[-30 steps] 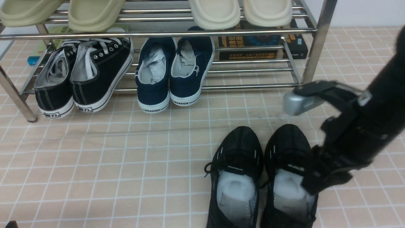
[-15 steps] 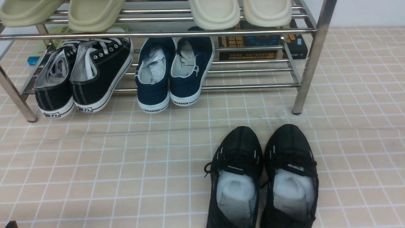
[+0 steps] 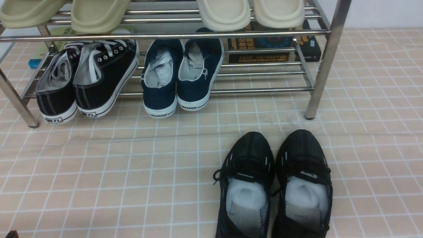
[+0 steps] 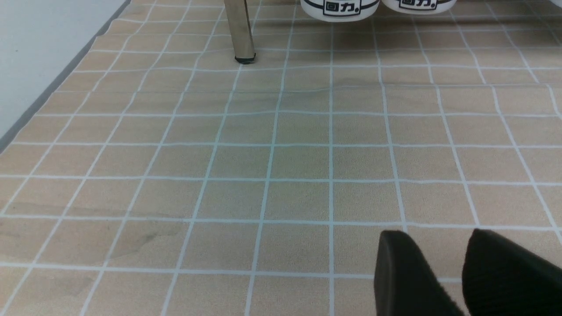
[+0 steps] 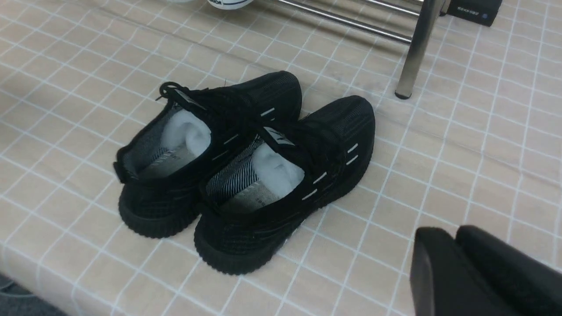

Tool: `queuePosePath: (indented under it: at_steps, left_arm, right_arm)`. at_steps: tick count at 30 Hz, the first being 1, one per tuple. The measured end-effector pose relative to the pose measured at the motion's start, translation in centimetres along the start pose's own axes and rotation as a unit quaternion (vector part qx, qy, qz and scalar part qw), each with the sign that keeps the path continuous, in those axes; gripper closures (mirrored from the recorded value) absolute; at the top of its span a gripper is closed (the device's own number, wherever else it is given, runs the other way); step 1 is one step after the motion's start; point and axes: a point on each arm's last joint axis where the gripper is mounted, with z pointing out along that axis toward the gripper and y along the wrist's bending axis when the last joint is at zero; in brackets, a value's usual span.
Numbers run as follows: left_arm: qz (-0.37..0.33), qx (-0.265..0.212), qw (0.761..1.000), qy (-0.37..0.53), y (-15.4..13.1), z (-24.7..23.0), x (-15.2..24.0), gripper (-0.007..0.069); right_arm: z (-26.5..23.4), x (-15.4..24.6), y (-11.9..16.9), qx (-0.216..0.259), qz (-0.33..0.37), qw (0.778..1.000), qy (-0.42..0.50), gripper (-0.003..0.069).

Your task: Take the shoes off the shelf from the light coffee tablecloth by hand.

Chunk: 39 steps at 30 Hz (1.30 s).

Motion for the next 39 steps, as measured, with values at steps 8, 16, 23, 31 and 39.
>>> queuePosePath:
  at_steps: [8, 16, 23, 31, 39]
  left_arm:
    - [0.0, 0.0, 1.0, 0.0, 0.0, 0.0, 0.0, 0.0385]
    - [0.0, 0.0, 1.0, 0.0, 0.0, 0.0, 0.0, 0.0385]
    - [0.0, 0.0, 1.0, 0.0, 0.0, 0.0, 0.0, 0.0385]
    - [0.0, 0.0, 1.0, 0.0, 0.0, 0.0, 0.0, 0.0385]
    - [0.0, 0.0, 1.0, 0.0, 0.0, 0.0, 0.0, 0.0385]
  right_arm:
    - [5.0, 1.8, -0.5, 0.011, 0.004, 0.994, -0.106, 0.0581]
    - [5.8, 1.8, -0.5, 0.014, 0.007, 0.987, -0.163, 0.0672]
    - [5.7, 1.6, -0.5, 0.007, 0.019, 0.985, -0.174, 0.0675]
    - [5.7, 1.5, -0.5, 0.007, 0.02, 0.984, -0.175, 0.0675]
    - [5.7, 1.5, -0.5, 0.007, 0.02, 0.984, -0.175, 0.0675]
